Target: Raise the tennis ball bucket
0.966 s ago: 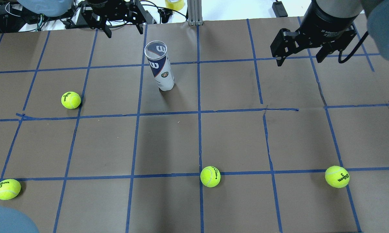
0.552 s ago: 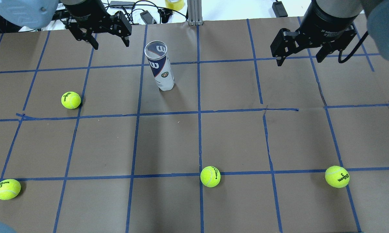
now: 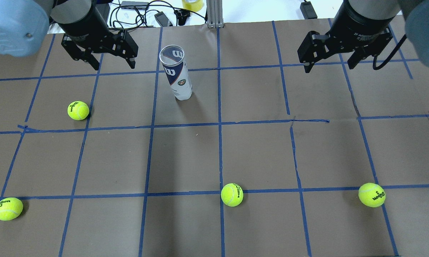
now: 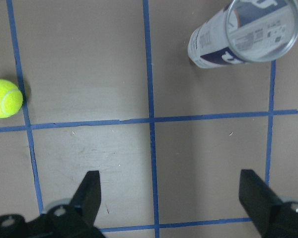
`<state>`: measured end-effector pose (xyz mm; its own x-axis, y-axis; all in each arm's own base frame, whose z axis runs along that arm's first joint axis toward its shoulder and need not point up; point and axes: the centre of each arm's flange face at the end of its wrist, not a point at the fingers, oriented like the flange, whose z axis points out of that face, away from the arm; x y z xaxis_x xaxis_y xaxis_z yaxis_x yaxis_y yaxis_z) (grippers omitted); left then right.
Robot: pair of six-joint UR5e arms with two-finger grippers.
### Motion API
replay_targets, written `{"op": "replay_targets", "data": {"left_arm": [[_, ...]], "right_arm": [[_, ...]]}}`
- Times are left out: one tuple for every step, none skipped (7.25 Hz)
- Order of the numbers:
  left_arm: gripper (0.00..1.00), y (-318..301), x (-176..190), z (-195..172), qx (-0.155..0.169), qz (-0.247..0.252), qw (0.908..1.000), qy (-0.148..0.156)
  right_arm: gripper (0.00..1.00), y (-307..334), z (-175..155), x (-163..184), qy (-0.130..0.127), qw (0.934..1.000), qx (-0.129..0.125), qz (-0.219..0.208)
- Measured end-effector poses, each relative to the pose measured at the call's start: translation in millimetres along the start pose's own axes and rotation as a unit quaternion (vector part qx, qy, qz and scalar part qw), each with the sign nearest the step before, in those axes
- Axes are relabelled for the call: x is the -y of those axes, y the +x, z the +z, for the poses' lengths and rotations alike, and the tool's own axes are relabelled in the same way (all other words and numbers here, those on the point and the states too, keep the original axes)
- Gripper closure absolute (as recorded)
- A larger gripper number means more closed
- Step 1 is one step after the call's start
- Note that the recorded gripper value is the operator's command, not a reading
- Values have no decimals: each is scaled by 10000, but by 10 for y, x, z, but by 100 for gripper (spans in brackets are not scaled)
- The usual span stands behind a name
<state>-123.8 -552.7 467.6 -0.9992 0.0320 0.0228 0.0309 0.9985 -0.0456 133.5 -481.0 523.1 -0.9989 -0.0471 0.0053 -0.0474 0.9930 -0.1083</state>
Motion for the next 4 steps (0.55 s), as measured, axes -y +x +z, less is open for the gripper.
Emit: {"op": "replay_targets", "data": {"left_arm": [[0, -12, -73, 35, 100, 15, 9999, -18], [0, -17, -117, 33, 151, 21, 9999, -13], [0, -17, -146, 19, 170, 23, 9999, -1], [0, -15, -175, -2, 176, 27, 9998, 8]], "right_arm": [[0, 0, 1, 0, -4, 10000, 3, 0], [0, -1, 2, -1, -6, 10000, 6, 0], [0, -2, 1, -2, -7, 10000, 8, 0], [0, -2, 4, -3, -12, 10000, 9, 0]]}}
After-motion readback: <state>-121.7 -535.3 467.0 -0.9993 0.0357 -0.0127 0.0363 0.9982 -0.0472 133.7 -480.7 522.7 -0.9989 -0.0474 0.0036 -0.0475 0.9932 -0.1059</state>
